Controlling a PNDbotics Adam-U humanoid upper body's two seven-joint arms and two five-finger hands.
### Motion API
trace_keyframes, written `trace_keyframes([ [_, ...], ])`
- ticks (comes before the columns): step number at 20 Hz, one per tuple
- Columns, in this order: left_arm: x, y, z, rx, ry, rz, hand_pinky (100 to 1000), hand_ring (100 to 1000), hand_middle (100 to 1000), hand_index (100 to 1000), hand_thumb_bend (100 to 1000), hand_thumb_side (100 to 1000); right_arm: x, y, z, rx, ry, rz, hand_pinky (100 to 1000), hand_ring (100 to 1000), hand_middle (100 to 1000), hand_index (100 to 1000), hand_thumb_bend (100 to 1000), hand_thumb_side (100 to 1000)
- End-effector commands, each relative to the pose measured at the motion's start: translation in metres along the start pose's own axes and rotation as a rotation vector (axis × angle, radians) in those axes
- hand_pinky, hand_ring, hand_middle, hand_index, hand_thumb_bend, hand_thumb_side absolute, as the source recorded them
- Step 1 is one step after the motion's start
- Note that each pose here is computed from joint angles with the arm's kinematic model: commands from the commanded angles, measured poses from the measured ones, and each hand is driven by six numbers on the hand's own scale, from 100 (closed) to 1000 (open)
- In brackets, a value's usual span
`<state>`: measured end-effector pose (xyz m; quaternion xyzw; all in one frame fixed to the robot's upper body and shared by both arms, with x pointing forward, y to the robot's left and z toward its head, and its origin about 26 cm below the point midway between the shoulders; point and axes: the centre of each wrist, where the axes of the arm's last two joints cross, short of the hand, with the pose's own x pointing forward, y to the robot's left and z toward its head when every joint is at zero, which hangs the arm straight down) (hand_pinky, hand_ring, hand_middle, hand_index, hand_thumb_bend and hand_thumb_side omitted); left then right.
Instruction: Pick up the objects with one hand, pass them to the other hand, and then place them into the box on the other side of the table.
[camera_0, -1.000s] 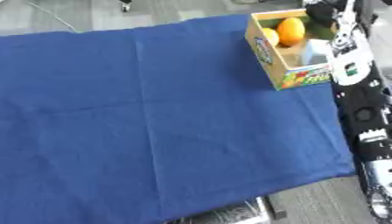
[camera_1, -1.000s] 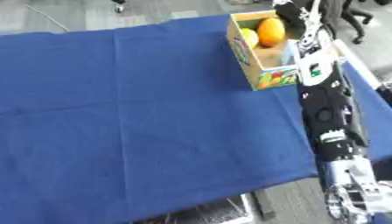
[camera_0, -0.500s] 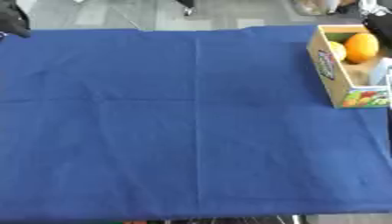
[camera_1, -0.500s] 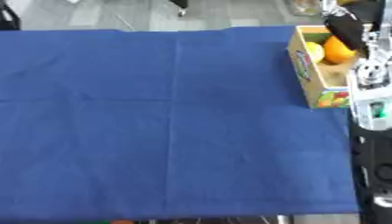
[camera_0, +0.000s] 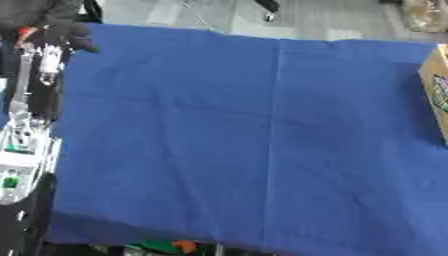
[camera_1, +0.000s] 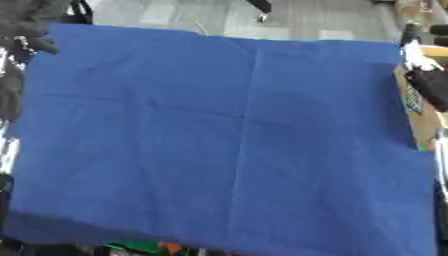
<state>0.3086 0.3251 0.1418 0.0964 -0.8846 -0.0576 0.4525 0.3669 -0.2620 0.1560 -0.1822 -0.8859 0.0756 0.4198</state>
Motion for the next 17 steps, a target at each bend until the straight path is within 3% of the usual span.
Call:
trace_keyframes([
  [1, 0.006, 0.001, 0.0, -0.013, -0.02, -0.019, 818, 564, 628, 622, 413, 781, 0.005, -0.002, 0.003, 0.004, -0.011, -0.046, 725, 707, 784, 995, 303, 376],
  [8, -0.002, -0.004, 0.014, -0.034, 0.013, -0.032, 833, 584, 646, 625, 409, 803, -0.007, -0.009, 0.028, -0.02, 0.068, -0.098, 721, 696, 772, 995, 294, 377],
  [17, -0.011, -0.015, 0.032, -0.03, 0.082, -0.008, 837, 580, 643, 622, 401, 825, -0.019, -0.018, 0.042, -0.029, 0.122, -0.079, 718, 684, 760, 993, 285, 375],
])
